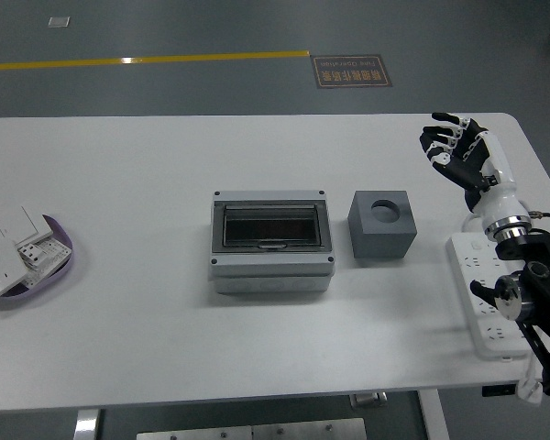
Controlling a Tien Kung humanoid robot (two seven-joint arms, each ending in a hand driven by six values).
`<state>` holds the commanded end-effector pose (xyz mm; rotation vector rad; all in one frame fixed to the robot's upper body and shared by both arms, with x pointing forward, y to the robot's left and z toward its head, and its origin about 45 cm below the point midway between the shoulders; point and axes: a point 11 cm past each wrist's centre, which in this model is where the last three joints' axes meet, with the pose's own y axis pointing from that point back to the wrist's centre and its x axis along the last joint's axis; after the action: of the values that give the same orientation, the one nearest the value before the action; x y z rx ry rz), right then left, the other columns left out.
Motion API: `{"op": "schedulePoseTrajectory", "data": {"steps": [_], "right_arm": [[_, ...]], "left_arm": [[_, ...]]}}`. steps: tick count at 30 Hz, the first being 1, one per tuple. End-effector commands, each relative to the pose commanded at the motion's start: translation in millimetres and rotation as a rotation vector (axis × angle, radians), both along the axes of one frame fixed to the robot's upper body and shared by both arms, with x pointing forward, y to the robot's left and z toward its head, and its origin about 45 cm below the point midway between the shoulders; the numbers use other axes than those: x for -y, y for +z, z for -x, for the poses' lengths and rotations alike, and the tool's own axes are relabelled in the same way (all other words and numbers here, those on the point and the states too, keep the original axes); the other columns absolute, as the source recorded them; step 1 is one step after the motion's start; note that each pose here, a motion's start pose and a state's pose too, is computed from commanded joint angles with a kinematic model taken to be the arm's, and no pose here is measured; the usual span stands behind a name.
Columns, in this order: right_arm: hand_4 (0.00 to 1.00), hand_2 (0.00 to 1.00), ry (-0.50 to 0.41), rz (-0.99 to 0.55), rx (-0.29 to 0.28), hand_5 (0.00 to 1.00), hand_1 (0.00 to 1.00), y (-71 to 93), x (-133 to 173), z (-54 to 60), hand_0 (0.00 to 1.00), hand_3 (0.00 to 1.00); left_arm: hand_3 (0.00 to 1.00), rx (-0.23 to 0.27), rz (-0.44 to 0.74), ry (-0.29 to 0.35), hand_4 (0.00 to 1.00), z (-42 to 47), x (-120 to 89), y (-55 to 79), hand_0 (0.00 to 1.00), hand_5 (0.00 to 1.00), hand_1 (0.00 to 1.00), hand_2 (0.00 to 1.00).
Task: Pick up the cylinder from the cube,place it in the box,flap close box
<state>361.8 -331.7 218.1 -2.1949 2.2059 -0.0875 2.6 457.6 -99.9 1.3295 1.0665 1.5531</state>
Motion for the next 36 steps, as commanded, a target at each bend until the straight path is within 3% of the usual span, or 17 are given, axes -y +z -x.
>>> {"op": "schedulePoseTrajectory", "data": {"steps": [17,26,36], "right_arm": [[0.645,0.541,0.011,-0.058,-0.023,0.002,0.615,-7.4,-2.8,1.1,0.621,0.577],[0.647,0.514,0.013,-0.099,-0.024,0.016,0.596,-6.4,-5.2,0.1,0.596,0.517],[0.648,0.515,0.011,-0.101,-0.01,0.019,0.587,-0.1,-2.6,1.3,0.589,0.516]], "left_arm": [[0.64,0.001,0.003,-0.001,0.702,-0.9,1.6,-0.6,0.593,0.218,0.629,0.623],[0.64,0.002,0.004,-0.004,0.702,-2.0,2.5,-0.9,0.593,0.217,0.629,0.623],[0.639,0.003,0.003,-0.008,0.701,-2.5,2.3,-0.8,0.593,0.218,0.629,0.623]]}}
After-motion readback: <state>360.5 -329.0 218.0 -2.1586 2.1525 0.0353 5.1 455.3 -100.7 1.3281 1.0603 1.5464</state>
